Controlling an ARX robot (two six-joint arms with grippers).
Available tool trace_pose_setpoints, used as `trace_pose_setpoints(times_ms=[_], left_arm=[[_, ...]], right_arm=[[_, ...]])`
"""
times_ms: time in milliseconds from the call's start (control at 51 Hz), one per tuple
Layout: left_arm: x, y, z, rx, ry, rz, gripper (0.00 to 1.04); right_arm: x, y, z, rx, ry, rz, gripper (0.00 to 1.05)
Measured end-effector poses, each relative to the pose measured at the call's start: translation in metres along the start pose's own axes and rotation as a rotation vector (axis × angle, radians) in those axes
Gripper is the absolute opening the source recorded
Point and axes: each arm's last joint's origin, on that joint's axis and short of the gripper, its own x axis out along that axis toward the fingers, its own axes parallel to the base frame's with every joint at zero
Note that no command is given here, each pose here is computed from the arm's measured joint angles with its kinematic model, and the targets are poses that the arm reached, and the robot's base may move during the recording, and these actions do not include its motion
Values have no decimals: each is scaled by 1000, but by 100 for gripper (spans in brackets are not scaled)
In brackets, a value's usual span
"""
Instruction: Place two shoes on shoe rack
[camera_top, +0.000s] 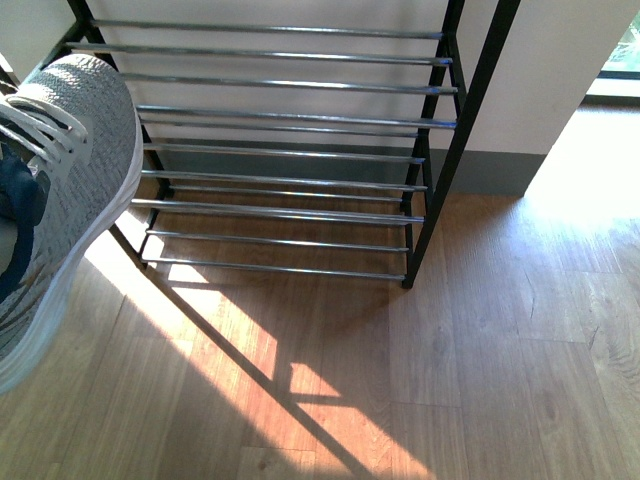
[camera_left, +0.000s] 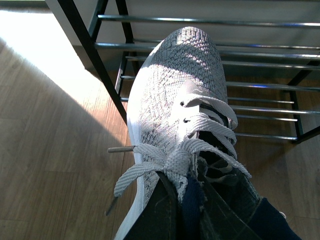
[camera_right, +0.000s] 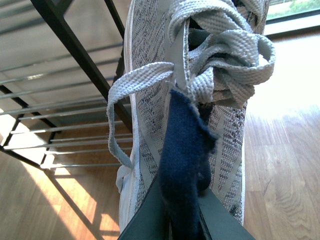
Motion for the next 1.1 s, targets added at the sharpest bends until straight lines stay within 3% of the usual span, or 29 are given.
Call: trace_pose_setpoints(times_ms=[1098], left_arm=[[0,0,0,0,-1,-1,2]], right_arm=[[0,0,0,-4,-4,16,2]])
